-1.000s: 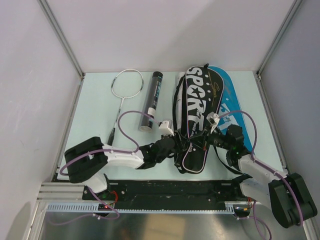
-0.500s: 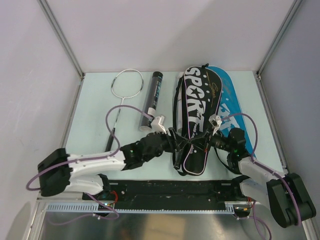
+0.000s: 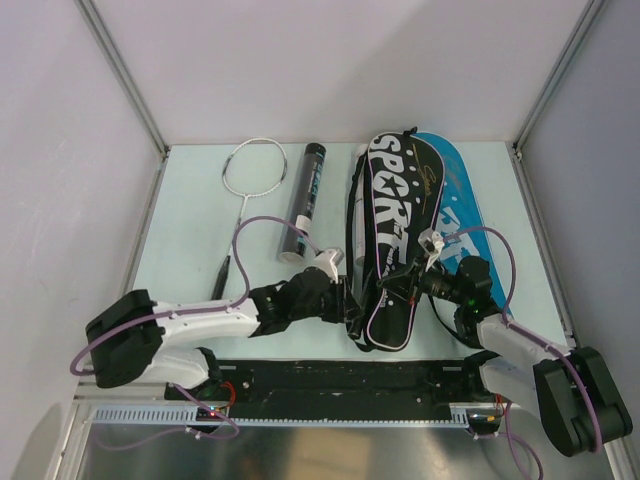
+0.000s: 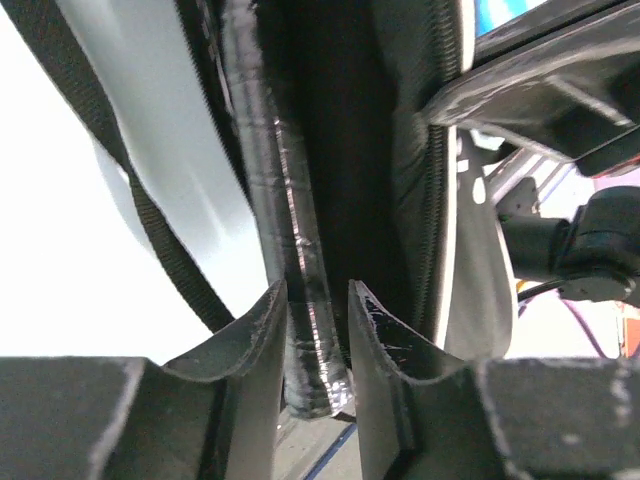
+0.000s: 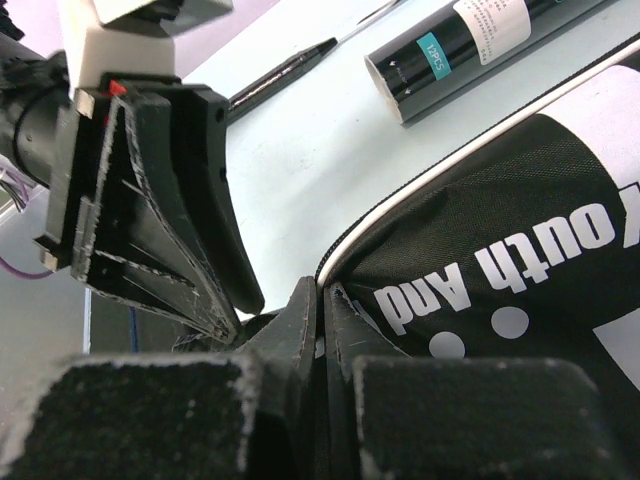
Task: Pack up the badminton gear
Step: Place the racket in the racket bag.
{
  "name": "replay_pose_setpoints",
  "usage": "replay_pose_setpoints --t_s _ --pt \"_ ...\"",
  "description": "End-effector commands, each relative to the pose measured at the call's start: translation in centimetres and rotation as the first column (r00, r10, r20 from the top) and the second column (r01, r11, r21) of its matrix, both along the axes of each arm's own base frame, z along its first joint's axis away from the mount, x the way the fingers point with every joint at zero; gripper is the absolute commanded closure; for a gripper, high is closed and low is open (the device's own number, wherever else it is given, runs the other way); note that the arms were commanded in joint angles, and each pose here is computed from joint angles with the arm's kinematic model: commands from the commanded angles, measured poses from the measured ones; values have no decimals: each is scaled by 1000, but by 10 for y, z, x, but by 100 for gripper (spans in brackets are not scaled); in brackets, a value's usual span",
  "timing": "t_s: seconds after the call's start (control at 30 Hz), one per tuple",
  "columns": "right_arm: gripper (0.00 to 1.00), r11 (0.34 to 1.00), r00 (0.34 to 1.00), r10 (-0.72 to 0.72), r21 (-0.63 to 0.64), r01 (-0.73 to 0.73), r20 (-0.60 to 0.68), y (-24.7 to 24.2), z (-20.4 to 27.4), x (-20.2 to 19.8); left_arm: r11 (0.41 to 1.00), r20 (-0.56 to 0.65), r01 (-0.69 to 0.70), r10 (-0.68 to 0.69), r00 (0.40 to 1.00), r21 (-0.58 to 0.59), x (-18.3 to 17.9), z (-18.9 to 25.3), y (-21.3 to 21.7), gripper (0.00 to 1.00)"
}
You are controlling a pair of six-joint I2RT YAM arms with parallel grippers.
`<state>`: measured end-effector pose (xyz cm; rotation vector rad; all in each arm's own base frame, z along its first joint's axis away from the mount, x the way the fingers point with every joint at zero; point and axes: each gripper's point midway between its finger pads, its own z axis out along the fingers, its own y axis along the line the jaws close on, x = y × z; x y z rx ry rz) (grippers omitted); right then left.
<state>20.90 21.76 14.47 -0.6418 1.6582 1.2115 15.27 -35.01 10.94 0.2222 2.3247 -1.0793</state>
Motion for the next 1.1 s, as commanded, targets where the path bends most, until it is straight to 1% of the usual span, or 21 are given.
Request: replay_pose_setpoints --t_s 0.0,0.1,0.3,0.5,0.67,0.77,0.87,0.93,0.97,1.07 --pt "100 1000 996 8 26 -11 91 1 19 1 999 -58 29 -27 998 26 -11 -15 3 69" --pt "100 1000 996 4 25 -7 90 1 18 2 999 -80 42 -39 996 35 -16 -21 4 71" --pt "100 1000 996 5 23 -7 89 2 18 3 995 -108 92 -88 990 25 -27 -21 -4 70" --pt "100 1000 996 11 22 -13 86 3 17 2 989 -149 140 -145 978 -42 -37 -13 -18 69" --pt "100 999 996 21 21 -23 87 5 17 1 979 -195 171 -190 962 -111 -46 -4 -29 64" --pt "100 999 996 27 20 -29 85 6 17 0 979 -196 170 -191 962 -116 -46 -3 -31 58" --pt "100 999 996 29 20 -31 85 6 17 0 981 -204 163 -181 962 -101 -44 -9 -31 56" --pt "100 999 996 29 19 -31 85 7 17 0 982 -214 164 -180 960 -92 -44 -14 -32 60" --pt "100 999 996 29 19 -31 85 7 17 0 982 -219 165 -182 959 -90 -45 -15 -32 66" --pt "100 999 996 32 17 -34 82 7 16 0 983 -211 156 -174 962 -98 -43 -11 -32 78"
